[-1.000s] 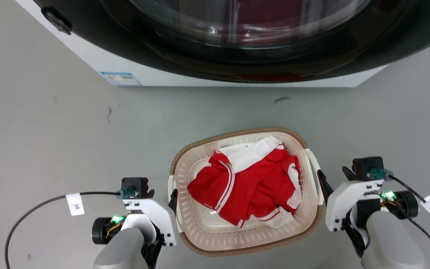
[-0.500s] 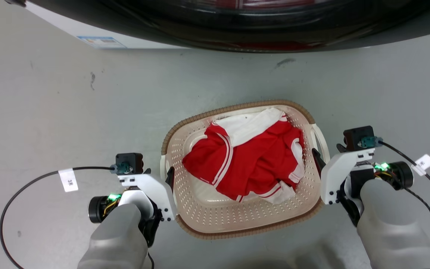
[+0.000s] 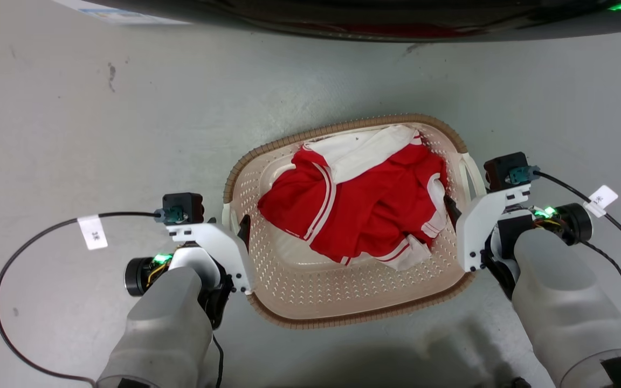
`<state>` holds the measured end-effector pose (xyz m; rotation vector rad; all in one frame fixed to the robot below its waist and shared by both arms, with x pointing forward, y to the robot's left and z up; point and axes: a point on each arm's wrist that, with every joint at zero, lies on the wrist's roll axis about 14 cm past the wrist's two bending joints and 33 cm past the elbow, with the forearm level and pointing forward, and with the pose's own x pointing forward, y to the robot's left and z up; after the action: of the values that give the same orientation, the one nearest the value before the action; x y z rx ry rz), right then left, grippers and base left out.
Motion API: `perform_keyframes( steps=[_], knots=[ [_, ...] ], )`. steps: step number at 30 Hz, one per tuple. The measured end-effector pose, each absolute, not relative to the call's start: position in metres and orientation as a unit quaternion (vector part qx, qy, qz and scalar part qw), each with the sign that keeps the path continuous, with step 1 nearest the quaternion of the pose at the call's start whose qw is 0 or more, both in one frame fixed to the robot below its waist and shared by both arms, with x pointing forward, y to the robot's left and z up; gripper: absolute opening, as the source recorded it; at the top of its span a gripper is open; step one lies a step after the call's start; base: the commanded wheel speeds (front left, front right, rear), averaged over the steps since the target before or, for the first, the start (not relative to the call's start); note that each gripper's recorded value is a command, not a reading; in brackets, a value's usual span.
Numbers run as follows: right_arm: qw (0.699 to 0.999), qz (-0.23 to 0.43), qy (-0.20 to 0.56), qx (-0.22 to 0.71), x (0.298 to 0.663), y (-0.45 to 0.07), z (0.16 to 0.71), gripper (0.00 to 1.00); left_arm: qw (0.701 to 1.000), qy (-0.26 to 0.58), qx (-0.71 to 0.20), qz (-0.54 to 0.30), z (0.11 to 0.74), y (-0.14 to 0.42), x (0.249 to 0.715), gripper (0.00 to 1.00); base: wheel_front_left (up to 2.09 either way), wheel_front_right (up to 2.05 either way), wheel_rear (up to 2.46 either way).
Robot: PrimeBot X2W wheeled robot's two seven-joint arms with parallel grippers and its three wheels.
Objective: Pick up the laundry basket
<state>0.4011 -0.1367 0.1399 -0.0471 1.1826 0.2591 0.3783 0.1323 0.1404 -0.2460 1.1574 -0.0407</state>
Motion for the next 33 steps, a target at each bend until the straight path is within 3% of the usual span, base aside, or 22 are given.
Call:
perform_keyframes(
  steps=[4, 5, 6, 7, 33],
  knots=[
    [0.817, 0.124, 0.563, -0.019, 0.403, -0.135, 0.132, 1.00, 0.823, 0.556, -0.117, -0.021, 0.132, 0.130, 0.380, 1.00, 0.00, 0.00, 0.00],
    [0.815, 0.124, 0.565, -0.018, 0.403, -0.135, 0.131, 0.83, 0.821, 0.558, -0.118, -0.021, 0.131, 0.130, 0.380, 1.00, 0.00, 0.00, 0.00],
    [0.813, 0.123, 0.569, -0.017, 0.401, -0.134, 0.129, 0.34, 0.821, 0.558, -0.119, -0.020, 0.129, 0.130, 0.381, 0.42, 0.00, 0.00, 0.00],
    [0.809, 0.124, 0.574, -0.015, 0.399, -0.134, 0.127, 0.00, 0.820, 0.559, -0.119, -0.022, 0.128, 0.129, 0.381, 0.00, 0.00, 0.00, 0.00],
    [0.784, 0.135, 0.606, -0.001, 0.387, -0.122, 0.164, 0.00, 0.804, 0.580, -0.121, -0.053, 0.163, 0.119, 0.377, 0.00, 0.00, 0.00, 0.00]
  ],
)
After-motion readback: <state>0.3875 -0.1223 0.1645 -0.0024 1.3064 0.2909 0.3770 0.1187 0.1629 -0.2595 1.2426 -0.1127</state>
